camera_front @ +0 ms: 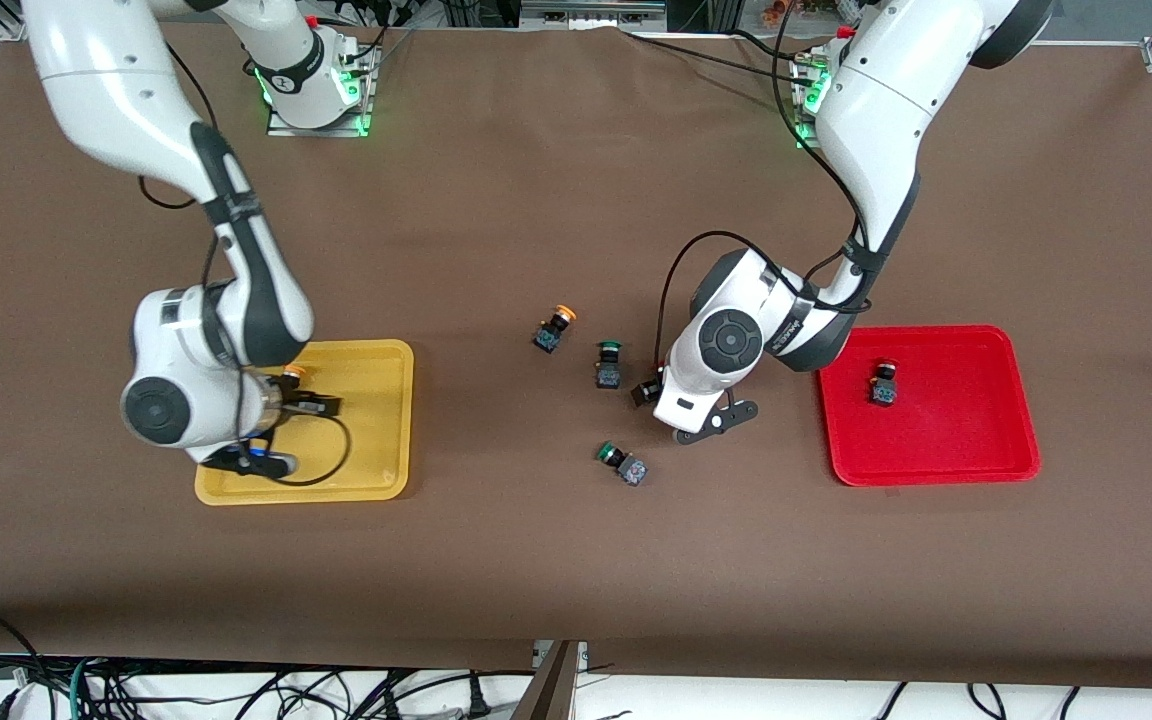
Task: Place red and yellow buttons in trays
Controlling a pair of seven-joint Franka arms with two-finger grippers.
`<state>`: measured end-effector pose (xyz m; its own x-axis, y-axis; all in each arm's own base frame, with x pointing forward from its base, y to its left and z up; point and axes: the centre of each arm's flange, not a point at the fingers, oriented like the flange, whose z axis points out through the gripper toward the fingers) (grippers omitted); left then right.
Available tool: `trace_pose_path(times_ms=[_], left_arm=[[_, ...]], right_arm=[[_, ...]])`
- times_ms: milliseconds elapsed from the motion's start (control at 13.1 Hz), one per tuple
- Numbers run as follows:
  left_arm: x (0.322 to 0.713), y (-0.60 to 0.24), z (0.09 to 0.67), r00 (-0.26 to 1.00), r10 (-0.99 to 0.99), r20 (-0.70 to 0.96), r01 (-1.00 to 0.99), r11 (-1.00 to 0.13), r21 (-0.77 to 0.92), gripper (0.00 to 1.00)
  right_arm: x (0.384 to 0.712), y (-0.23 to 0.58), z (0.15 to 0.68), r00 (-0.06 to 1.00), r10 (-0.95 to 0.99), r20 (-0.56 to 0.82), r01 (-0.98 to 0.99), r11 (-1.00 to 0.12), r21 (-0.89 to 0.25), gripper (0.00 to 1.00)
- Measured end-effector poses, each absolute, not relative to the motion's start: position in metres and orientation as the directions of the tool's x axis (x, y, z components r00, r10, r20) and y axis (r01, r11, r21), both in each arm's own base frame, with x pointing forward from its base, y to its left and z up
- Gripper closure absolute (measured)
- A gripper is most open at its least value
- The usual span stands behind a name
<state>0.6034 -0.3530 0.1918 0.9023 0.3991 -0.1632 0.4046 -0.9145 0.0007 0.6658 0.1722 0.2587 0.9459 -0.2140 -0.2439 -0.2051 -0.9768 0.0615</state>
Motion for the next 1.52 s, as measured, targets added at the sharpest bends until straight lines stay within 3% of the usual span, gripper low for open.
trace_pose_path(times_ms=[305,381,762,914,1143,1219,1295,1448,1524], left_arm=[[0.603,-0.348,0.179,0.901,0.399,-0.169,0.402,-0.916,-0.017,0.56],[0.605,-0.343,0.181,0.909,0.383,-0.163,0.383,-0.923,-0.031,0.59],[0.64,-0.218,0.271,0.948,0.21,-0.239,0.168,-0.968,-0.185,0.59],[0.657,-0.138,0.301,0.955,0.113,-0.275,0.075,-0.987,-0.144,0.59],[0.67,-0.026,0.3,0.947,-0.105,-0.305,-0.121,-0.992,-0.033,0.59],[0.67,0.002,0.292,0.934,-0.184,-0.306,-0.191,-0.982,0.006,0.59],[0.669,0.02,0.285,0.921,-0.241,-0.306,-0.243,-0.969,0.034,0.53],[0.67,0.021,0.28,0.908,-0.292,-0.3,-0.289,-0.956,0.055,0.34],[0.672,0.013,0.283,0.907,-0.306,-0.29,-0.302,-0.952,0.058,0.23]], right_arm=[[0.611,0.348,0.253,0.902,-0.398,-0.168,-0.396,-0.917,0.046,0.0],[0.599,0.375,0.243,0.885,-0.433,-0.172,-0.436,-0.9,0.024,0.0],[0.544,0.456,0.215,0.865,-0.47,-0.175,-0.473,-0.881,0.026,0.0],[0.529,0.47,0.205,0.875,-0.45,-0.18,-0.451,-0.892,0.038,0.0],[0.515,0.481,0.175,0.88,-0.437,-0.183,-0.436,-0.899,0.052,0.04],[0.515,0.481,0.167,0.879,-0.44,-0.182,-0.438,-0.897,0.054,0.17],[0.515,0.48,0.167,0.878,-0.443,-0.182,-0.441,-0.896,0.051,0.31],[0.522,0.478,0.178,0.877,-0.448,-0.172,-0.448,-0.893,0.041,0.54],[0.532,0.468,0.188,0.873,-0.458,-0.166,-0.457,-0.888,0.05,0.57]])
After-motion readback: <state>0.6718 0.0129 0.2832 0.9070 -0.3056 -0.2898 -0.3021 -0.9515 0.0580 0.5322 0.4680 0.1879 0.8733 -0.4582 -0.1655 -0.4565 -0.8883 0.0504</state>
